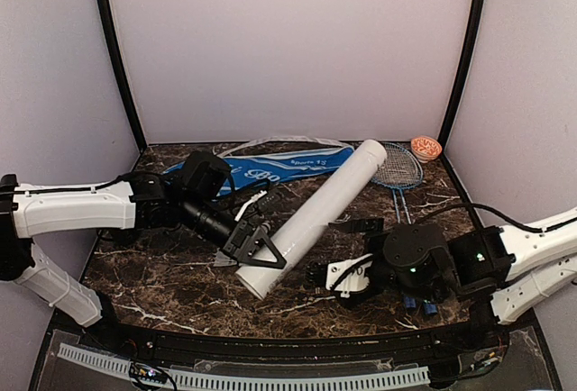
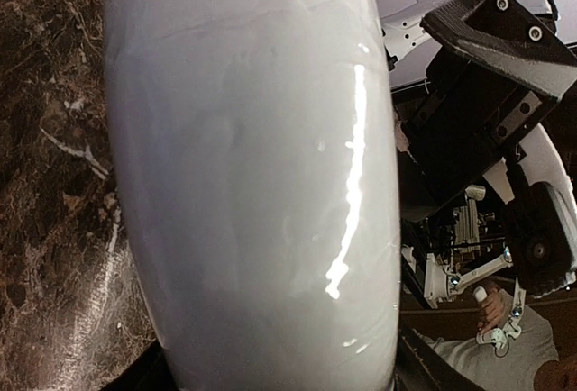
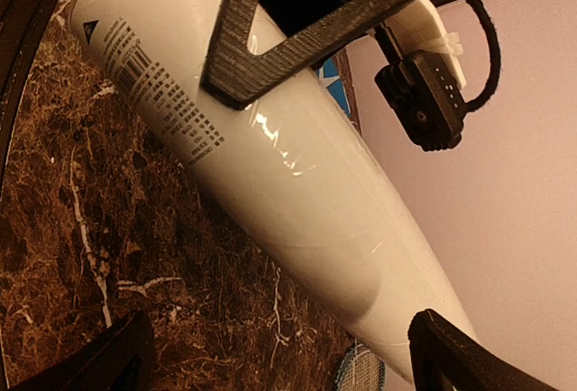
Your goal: Pack up the badminton gear
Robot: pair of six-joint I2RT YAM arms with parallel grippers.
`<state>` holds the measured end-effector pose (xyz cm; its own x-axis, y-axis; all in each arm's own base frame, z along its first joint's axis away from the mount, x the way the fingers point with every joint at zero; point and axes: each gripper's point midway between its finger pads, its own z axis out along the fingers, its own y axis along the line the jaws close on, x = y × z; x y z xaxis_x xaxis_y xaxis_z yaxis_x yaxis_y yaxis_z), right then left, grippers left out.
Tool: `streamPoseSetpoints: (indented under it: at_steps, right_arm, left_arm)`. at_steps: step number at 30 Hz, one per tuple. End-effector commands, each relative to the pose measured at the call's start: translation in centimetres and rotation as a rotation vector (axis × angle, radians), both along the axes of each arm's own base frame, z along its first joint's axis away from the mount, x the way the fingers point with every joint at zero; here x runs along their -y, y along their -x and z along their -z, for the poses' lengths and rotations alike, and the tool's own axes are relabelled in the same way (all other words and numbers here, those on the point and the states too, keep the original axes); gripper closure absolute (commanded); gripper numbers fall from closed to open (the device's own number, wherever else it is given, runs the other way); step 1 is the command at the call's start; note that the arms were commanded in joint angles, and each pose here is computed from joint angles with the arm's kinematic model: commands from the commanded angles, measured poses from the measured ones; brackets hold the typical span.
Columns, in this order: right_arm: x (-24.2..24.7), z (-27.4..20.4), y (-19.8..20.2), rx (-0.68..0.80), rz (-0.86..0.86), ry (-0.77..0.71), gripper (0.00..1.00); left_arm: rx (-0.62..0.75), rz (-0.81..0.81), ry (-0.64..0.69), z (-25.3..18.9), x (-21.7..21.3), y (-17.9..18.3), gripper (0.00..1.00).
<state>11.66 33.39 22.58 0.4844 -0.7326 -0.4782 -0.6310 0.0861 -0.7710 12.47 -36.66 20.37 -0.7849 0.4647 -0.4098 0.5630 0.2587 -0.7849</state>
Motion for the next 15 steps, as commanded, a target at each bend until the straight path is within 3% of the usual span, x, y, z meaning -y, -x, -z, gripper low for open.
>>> streamPoseSetpoints:
  at_steps: [1,15]
  right_arm:
    - [-1.5,-1.7,-0.3,0.123,-0.002,0.037,0.0]
    - [-4.7,0.4,-0.3,0.237,-0.068,0.147,0.02]
  left_arm:
    - [-0.046,0.053,0.023,-1.1,0.3,1.1,0.52]
    - [-0.09,0.133,0.018,-1.1,1.7,3.0,0.54]
